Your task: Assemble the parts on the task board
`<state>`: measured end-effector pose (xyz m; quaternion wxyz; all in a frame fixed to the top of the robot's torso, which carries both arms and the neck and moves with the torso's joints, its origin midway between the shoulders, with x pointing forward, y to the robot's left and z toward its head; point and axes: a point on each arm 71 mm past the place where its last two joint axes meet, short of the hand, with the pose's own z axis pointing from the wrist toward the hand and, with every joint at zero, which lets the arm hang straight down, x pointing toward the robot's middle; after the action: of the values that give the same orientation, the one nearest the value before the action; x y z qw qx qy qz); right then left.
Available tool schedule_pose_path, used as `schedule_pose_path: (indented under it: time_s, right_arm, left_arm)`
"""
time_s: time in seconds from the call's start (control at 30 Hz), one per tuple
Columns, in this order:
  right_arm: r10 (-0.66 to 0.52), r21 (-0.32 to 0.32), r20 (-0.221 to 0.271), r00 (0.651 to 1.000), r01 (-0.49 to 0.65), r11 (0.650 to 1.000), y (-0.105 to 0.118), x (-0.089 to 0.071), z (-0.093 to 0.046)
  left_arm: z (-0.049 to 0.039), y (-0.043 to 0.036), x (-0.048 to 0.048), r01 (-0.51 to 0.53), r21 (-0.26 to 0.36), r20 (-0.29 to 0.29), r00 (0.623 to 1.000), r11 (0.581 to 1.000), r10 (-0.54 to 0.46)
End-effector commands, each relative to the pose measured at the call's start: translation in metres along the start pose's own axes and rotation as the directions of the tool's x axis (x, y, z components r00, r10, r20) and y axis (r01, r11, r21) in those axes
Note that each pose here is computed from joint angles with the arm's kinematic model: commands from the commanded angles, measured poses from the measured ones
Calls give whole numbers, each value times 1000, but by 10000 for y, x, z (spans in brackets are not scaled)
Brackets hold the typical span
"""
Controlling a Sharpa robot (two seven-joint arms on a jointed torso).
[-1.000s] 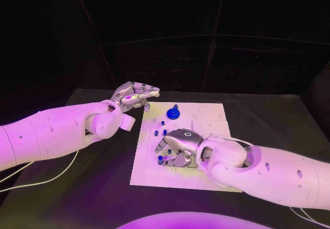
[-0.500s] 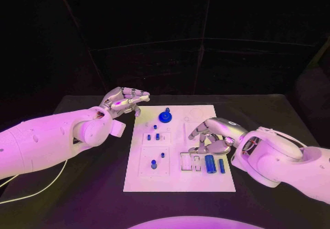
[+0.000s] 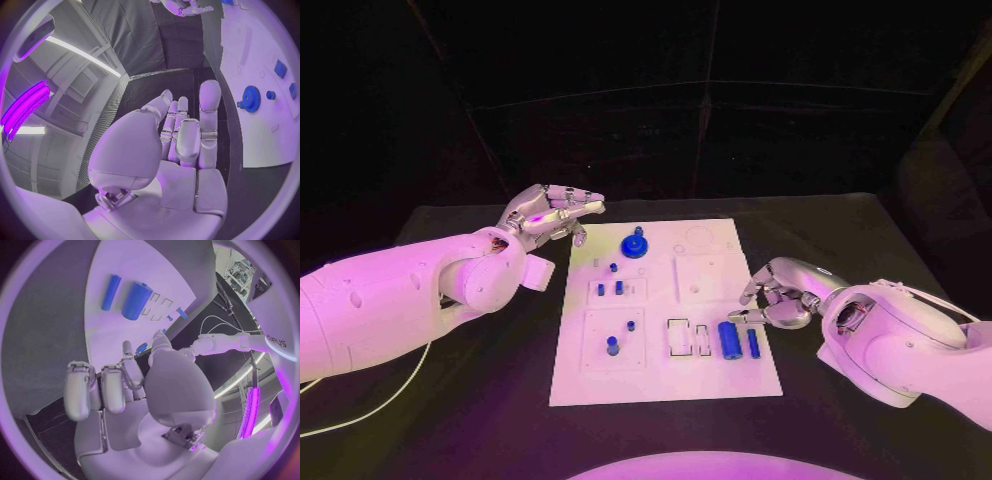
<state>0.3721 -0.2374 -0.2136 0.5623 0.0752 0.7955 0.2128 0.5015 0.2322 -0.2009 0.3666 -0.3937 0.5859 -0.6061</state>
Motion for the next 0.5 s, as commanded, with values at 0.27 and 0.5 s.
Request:
schedule_pose_path:
  time_s: [0.27, 0.5]
  right_arm:
    - [-131, 46, -68, 989, 134, 990, -40, 170, -26]
    - [-164, 34, -97, 982, 168, 985, -17, 251, -3]
  left_arm:
    - [6, -17, -35, -1, 17, 7, 1000, 1000, 1]
    - [3, -17, -42, -1, 16, 7, 1000, 1000, 1]
